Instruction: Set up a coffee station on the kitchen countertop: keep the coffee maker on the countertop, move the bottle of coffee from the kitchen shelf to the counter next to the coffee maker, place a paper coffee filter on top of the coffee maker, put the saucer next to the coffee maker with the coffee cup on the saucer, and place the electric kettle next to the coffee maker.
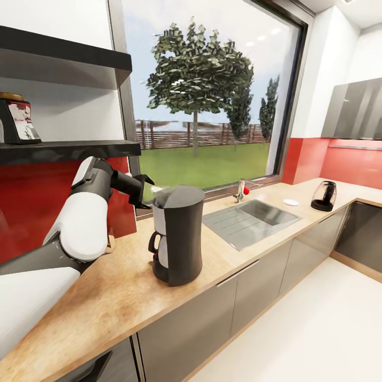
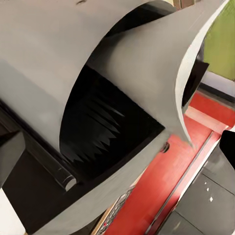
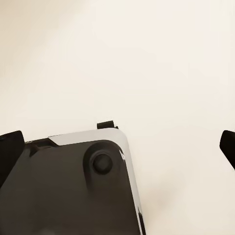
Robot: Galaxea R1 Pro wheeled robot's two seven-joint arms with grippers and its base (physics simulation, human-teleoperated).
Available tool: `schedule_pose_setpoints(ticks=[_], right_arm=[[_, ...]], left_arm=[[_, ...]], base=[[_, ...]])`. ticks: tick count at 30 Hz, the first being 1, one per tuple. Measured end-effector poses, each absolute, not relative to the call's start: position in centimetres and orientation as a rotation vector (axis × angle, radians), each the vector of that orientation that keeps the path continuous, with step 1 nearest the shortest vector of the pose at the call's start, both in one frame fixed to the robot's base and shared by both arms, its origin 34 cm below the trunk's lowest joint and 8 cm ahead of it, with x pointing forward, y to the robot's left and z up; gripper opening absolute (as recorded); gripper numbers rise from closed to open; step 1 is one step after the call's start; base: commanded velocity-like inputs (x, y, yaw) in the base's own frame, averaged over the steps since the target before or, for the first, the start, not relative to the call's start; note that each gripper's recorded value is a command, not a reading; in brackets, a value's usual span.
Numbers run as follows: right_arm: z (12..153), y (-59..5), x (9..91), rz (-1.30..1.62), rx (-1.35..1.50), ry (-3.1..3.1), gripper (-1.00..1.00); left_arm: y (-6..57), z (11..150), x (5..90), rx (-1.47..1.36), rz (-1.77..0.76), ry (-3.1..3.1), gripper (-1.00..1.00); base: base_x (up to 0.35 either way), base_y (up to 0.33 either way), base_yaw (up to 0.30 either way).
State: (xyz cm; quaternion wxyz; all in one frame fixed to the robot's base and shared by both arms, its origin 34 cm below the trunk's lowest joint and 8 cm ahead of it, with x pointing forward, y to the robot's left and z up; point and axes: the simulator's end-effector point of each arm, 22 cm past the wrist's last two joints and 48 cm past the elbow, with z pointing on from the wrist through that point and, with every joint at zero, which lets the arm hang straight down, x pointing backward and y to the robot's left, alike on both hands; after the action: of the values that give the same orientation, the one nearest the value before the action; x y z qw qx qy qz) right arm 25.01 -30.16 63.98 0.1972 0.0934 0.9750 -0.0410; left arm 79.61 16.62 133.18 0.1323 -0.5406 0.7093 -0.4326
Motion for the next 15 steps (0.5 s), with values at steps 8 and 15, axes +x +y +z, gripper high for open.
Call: schedule_pose_setpoints(ticks=[8,15], right_arm=[[64.0,-30.2,25.0,-0.115,0.262,2.730,1.00],[64.0,-30.2,25.0,-0.115,0.263,2.730,1.00]], left_arm=[[16.7,133.8,79.8,-1.558,-1.266,2.044,1.00],[16.7,135.2,80.6,-1.529,-1.312,1.990,1.00]], base=[[0.000,0.000,0.000],[0.000,0.000,0.000]])
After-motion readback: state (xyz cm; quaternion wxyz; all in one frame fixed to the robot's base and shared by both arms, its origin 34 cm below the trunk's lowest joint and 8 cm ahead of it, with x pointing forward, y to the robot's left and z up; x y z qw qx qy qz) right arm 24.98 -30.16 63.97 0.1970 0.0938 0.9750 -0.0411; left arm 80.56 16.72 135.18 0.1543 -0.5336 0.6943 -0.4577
